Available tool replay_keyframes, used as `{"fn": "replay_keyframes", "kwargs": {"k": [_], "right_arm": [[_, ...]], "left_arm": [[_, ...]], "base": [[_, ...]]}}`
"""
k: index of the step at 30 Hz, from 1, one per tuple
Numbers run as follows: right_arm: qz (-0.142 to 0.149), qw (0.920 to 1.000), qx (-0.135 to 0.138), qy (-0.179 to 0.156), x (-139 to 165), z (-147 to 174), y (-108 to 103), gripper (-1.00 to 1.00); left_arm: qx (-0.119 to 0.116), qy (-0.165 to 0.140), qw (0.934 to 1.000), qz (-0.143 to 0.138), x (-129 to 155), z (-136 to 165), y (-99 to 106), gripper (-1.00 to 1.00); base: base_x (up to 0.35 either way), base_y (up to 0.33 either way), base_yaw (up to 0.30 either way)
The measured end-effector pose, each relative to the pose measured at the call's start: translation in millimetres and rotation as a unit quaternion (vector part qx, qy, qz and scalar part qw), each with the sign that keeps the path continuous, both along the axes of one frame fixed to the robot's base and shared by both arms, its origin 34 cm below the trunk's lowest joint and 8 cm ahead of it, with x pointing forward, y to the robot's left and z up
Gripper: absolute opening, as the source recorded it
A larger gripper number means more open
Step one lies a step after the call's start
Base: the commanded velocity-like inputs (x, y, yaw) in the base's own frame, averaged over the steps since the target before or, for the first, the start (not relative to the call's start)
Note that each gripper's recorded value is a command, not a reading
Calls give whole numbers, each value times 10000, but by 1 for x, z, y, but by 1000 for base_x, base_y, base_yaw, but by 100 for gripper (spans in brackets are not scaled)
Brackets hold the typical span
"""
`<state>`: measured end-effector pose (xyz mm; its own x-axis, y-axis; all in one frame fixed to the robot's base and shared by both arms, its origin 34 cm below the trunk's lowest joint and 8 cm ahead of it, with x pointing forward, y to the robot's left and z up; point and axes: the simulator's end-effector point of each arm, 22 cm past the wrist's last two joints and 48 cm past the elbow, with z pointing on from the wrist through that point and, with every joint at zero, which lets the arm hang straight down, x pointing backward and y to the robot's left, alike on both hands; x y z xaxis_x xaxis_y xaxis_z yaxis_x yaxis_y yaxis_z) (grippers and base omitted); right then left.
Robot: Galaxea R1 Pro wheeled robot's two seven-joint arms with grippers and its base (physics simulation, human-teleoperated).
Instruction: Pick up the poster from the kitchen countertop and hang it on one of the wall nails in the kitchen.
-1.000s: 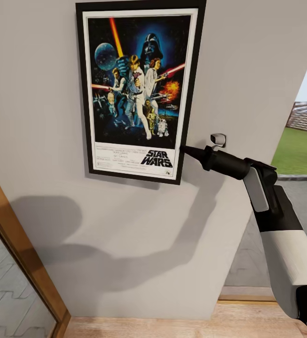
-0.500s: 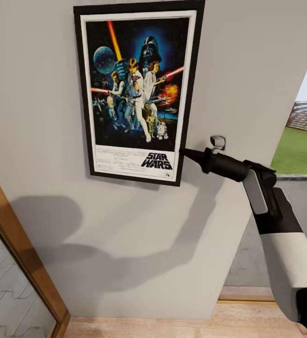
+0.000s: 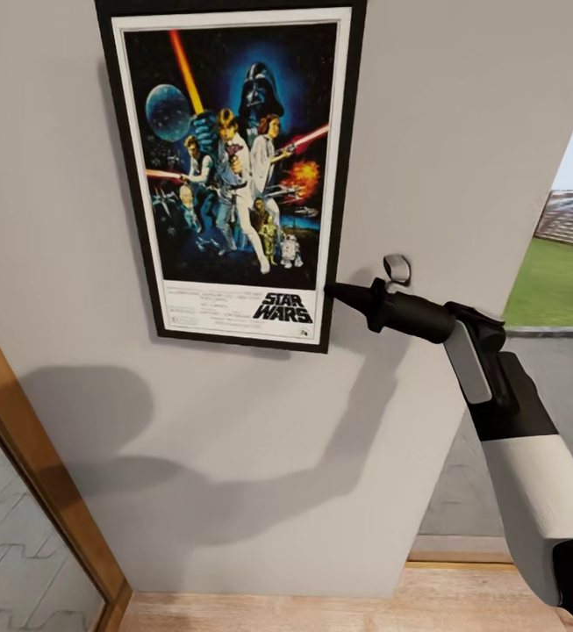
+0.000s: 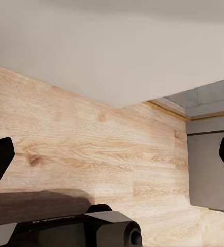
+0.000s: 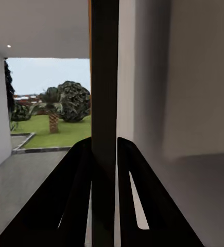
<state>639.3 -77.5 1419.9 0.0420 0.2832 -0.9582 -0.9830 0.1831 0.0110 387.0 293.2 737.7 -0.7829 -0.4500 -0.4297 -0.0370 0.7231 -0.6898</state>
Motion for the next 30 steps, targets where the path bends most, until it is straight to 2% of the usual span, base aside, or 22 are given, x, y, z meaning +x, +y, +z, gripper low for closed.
{"fn": "replay_keyframes", "kwargs": {"k": [11,18,22,30], "right_arm": [[27,10000,-9,-22,-1,-1,1,-100],[61,9995,47,-303,-7,3,0,-100],[67,9993,54,-358,-7,3,-1,-100],[66,9994,57,-345,-8,-1,-1,-100]], "left_arm": [[0,-1,10000,0,0,0,0,100],[0,2,10000,-1,0,0,0,100],[0,-1,10000,0,0,0,0,100],[0,-1,10000,0,0,0,0,100]], "base": [[0,0,0],[0,0,0],[0,0,0],[0,0,0]]}}
